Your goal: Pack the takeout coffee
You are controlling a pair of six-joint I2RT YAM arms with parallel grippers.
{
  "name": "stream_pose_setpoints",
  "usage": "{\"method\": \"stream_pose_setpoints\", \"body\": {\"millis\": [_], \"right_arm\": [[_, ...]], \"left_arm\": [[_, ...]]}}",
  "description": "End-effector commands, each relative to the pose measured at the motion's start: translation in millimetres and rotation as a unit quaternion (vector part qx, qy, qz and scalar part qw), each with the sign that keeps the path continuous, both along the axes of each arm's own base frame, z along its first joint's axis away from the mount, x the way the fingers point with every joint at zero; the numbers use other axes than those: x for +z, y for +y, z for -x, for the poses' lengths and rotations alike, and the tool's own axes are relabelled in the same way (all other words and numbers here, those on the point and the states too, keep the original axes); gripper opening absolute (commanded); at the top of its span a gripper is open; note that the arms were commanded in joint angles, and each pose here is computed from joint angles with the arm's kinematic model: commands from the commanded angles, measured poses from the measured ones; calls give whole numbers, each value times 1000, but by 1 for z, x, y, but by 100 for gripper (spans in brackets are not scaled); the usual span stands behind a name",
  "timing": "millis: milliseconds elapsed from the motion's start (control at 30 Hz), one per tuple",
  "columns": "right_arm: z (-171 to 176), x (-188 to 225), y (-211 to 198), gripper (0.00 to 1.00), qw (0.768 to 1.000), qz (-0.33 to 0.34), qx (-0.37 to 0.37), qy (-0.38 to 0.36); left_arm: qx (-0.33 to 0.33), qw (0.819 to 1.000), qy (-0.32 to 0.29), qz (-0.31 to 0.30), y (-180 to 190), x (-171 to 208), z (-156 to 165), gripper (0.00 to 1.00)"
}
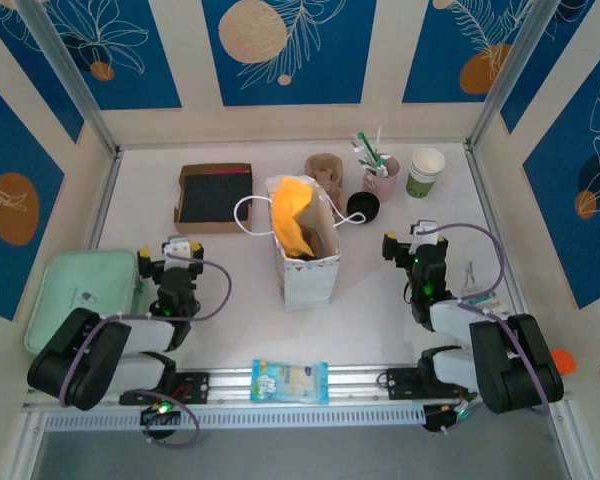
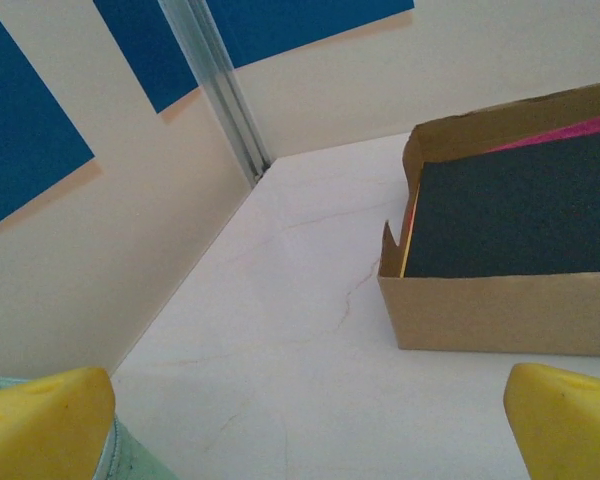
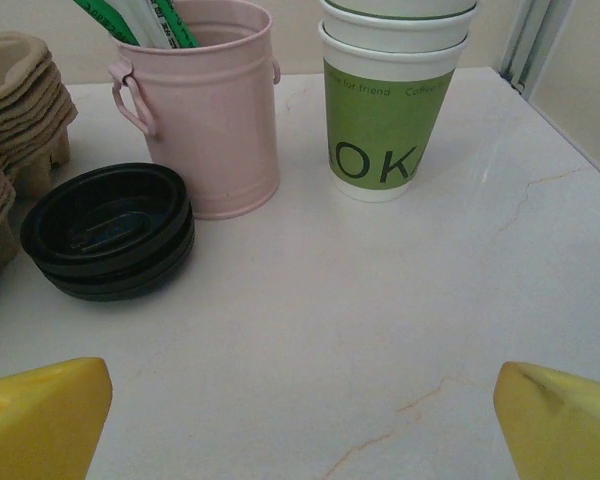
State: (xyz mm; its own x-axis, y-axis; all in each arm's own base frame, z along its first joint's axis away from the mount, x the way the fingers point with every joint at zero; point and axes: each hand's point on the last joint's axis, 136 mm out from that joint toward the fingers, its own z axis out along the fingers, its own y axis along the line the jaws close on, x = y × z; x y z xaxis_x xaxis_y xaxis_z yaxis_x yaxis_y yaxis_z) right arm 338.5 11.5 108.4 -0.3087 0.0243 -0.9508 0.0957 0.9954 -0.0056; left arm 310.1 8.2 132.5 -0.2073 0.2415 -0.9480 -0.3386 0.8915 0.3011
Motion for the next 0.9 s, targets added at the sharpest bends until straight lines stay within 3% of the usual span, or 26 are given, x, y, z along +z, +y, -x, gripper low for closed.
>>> {"method": "stream_pose_setpoints", "body": {"millis": [0,633,867], "right_arm": [[-13,24,2,99,999,3,4,-40],[-22,25,2,99,999,4,14,-47],[-18,10,0,99,993,-48,46,-102]], "left_arm": [[4,999,-39,12,1,19,-7,100],[22,997,-68,25,14,21,-6,100],[32,996,-76,35,21,20,-4,100]]}}
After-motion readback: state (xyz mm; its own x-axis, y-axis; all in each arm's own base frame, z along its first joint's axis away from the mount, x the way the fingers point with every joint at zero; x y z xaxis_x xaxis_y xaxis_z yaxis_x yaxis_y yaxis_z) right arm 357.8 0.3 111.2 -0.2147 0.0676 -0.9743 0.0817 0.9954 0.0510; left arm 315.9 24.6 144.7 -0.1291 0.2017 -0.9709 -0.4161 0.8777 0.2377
